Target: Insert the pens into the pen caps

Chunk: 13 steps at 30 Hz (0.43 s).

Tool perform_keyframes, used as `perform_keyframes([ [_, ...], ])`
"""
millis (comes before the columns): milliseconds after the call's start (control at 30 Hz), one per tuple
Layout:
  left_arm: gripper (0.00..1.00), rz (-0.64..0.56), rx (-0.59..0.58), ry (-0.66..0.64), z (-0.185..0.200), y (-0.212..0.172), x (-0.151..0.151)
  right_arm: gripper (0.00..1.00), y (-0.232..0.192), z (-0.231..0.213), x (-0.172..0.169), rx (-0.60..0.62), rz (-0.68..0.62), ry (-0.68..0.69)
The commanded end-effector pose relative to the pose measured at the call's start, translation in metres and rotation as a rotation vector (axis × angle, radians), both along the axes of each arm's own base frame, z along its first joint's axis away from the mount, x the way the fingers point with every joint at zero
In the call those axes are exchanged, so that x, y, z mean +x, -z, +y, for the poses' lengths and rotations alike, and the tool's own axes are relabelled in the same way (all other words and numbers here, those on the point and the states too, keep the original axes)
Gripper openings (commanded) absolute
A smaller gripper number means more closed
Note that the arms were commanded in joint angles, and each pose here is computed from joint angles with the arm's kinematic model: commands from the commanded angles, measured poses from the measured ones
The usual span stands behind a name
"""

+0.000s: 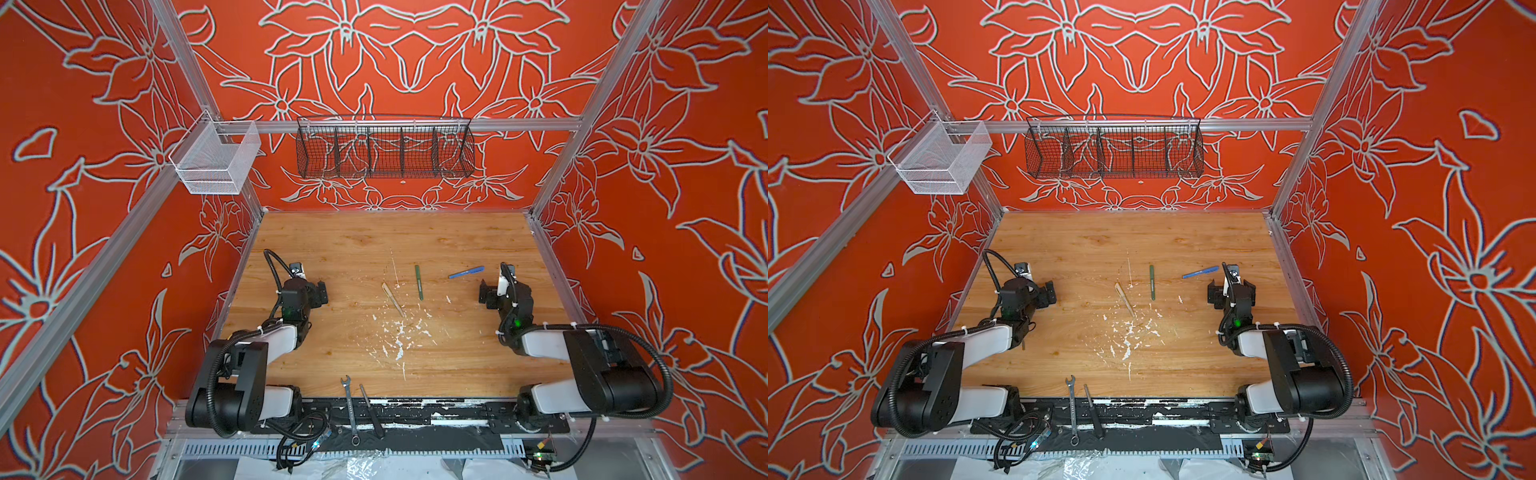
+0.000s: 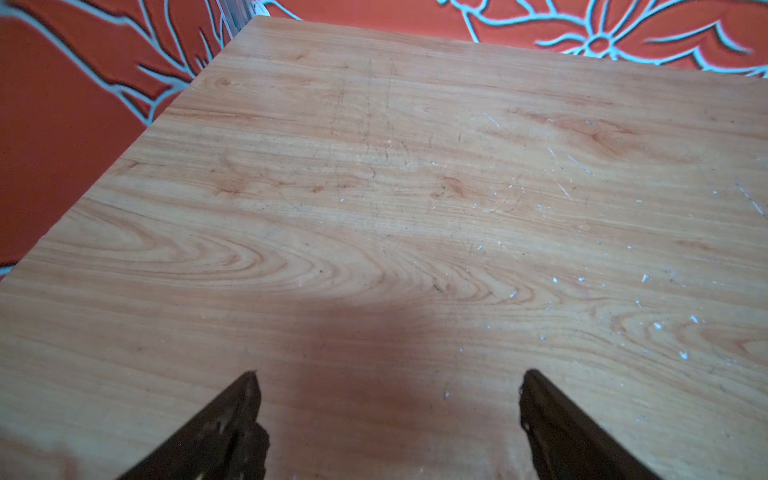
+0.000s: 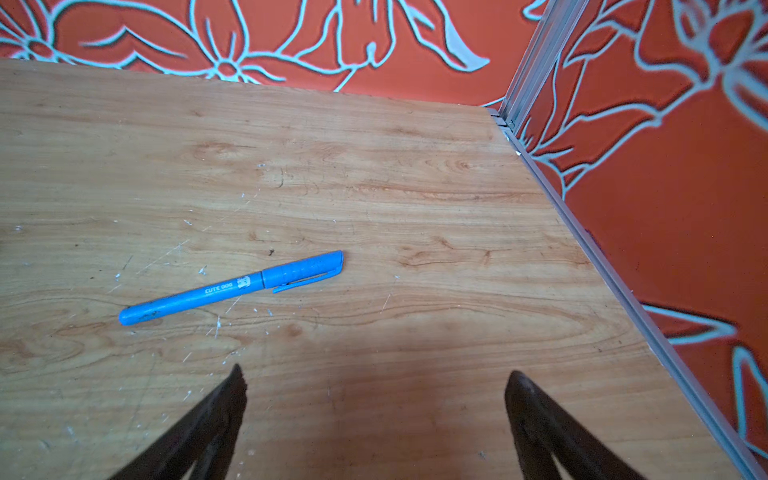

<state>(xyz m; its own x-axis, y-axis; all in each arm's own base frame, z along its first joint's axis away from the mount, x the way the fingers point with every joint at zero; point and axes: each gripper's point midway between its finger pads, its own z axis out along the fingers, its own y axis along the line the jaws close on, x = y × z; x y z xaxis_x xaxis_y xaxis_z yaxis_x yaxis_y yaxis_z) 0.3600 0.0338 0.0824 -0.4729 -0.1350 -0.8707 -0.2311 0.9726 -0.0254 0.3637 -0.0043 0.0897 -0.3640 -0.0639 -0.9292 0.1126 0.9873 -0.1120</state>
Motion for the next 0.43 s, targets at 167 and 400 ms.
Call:
perform_keyframes([
  [167, 0.97, -0.002, -0.004, 0.001, 0.001, -0.003, 0.002, 0.97, -0.006, 0.003, 0.005, -0.003, -0.006, -0.024],
  [400, 0.97, 0.020, -0.021, 0.115, -0.015, -0.001, 0.006, 0.97, -0.004, 0.002, 0.006, 0.009, 0.005, -0.026],
])
